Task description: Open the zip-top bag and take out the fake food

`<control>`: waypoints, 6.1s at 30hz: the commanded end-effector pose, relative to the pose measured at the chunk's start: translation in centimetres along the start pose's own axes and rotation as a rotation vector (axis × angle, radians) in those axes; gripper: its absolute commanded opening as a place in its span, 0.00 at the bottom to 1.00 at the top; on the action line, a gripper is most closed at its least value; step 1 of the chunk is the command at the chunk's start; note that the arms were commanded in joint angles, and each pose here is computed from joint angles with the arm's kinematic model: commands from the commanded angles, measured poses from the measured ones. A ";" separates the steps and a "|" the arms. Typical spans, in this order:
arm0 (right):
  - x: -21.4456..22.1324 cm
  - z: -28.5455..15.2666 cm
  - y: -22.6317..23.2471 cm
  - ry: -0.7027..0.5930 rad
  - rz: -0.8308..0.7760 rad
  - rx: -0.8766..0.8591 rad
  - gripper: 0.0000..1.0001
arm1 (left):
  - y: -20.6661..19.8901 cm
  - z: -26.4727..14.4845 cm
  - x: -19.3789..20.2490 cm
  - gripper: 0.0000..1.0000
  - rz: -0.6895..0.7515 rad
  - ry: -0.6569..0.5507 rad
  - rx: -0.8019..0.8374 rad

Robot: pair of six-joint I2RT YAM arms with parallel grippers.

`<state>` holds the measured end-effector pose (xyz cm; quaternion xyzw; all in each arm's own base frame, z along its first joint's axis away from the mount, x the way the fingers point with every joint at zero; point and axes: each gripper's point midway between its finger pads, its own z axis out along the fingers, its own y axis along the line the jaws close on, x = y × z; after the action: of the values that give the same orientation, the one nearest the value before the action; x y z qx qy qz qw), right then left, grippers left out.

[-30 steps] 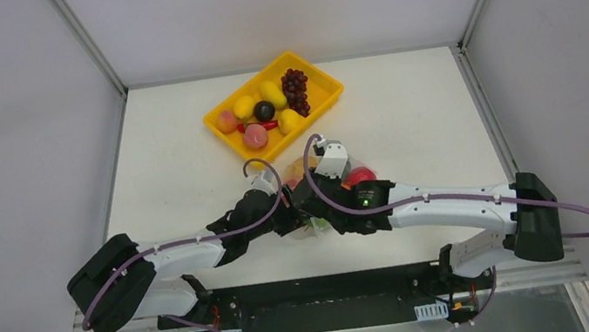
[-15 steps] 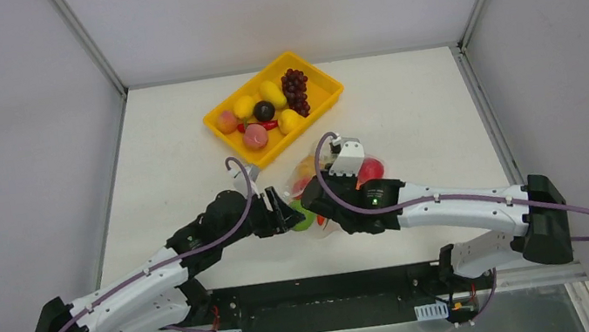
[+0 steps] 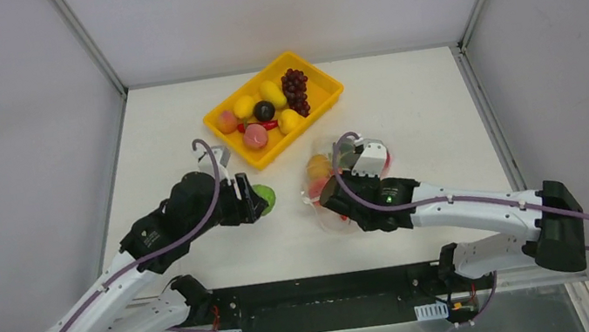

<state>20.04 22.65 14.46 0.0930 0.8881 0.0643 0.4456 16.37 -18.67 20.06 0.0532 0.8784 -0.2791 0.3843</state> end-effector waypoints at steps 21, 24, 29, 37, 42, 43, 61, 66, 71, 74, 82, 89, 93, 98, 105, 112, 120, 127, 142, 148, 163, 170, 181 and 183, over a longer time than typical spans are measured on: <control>-1.4 -2.8 -1.0 0.020 0.070 -0.124 0.00 | 5.8 18.6 -17.1 0.27 0.085 0.043 -0.330; -1.2 -2.7 -0.7 0.033 0.067 -0.133 0.00 | 7.3 22.3 -16.6 0.30 0.074 0.118 -0.341; -0.8 -2.7 0.0 0.056 0.047 -0.140 0.00 | 10.3 24.9 -15.8 0.38 0.038 0.203 -0.401; -1.0 -2.5 0.7 0.055 0.036 -0.135 0.00 | 9.9 23.3 -15.0 0.63 -0.036 0.257 -0.359; -1.4 -2.5 1.2 0.053 0.019 -0.128 0.00 | 6.2 19.0 -17.3 0.79 -0.080 0.152 -0.252; -1.5 -2.6 1.3 0.053 0.018 -0.129 0.00 | 5.2 17.5 -18.1 0.83 -0.087 0.113 -0.221; -1.2 -2.6 5.1 0.101 0.088 -0.196 0.00 | -1.1 6.3 -4.2 0.82 -0.206 -0.024 0.043; -1.5 -3.1 6.3 0.114 0.128 -0.239 0.00 | -3.2 5.8 -1.2 0.77 -0.148 -0.096 0.132; -1.9 -3.6 7.6 0.130 0.157 -0.278 0.00 | -3.6 7.1 0.4 0.73 -0.235 -0.147 0.153; -1.9 -3.7 8.2 0.141 0.191 -0.291 0.00 | -4.3 8.4 1.2 0.72 -0.287 -0.150 0.144; -1.4 -3.5 9.1 0.164 0.269 -0.300 0.00 | -5.0 11.2 1.9 0.70 -0.351 -0.183 0.092; 0.3 -3.0 10.3 0.219 0.324 -0.330 0.00 | -2.5 12.8 1.8 0.72 -0.426 -0.272 -0.006; 0.4 -3.2 10.6 0.225 0.363 -0.350 0.00 | -2.0 13.7 1.6 0.75 -0.411 -0.301 -0.040; 0.7 -3.2 10.8 0.242 0.388 -0.366 0.00 | -1.2 14.7 1.4 0.78 -0.390 -0.340 -0.082; 3.4 -2.7 11.3 0.316 0.410 -0.378 0.00 | -1.0 16.2 1.0 0.81 -0.372 -0.381 -0.105; 4.5 -2.8 11.7 0.338 0.395 -0.383 0.00 | -1.0 18.0 1.0 0.81 -0.382 -0.379 -0.102; 5.6 -2.9 11.6 0.361 0.404 -0.385 0.00 | -2.2 18.4 -0.2 0.77 -0.382 -0.424 -0.014; 5.4 -3.7 12.2 0.371 0.428 -0.417 0.00 | -2.4 18.2 -1.1 0.76 -0.367 -0.479 0.034; 2.4 -4.0 10.6 0.267 0.401 -0.362 0.00 | -1.9 18.1 -0.8 0.74 -0.143 -0.548 0.072; 2.4 -4.0 10.1 0.267 0.406 -0.360 0.00 | -1.8 18.8 -0.5 0.55 -0.142 -0.552 0.075; -0.4 -1.9 3.7 0.069 0.336 -0.157 0.00 | -4.1 15.9 1.9 0.28 -0.025 -0.292 0.145; -0.7 -1.3 1.9 0.024 0.287 -0.095 0.00 | -3.6 14.4 4.6 0.25 0.037 -0.086 0.103; -0.4 -0.9 0.5 0.012 0.209 -0.049 0.00 | -4.7 10.0 5.2 0.24 0.119 0.049 0.176; 0.0 -0.6 0.0 0.013 0.200 -0.032 0.00 | -5.6 8.3 4.2 0.25 0.134 0.041 0.217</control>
<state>19.23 24.42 15.21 0.1798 0.8777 0.1583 0.4151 18.27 -27.83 10.10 0.1176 0.8703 -0.3017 0.3711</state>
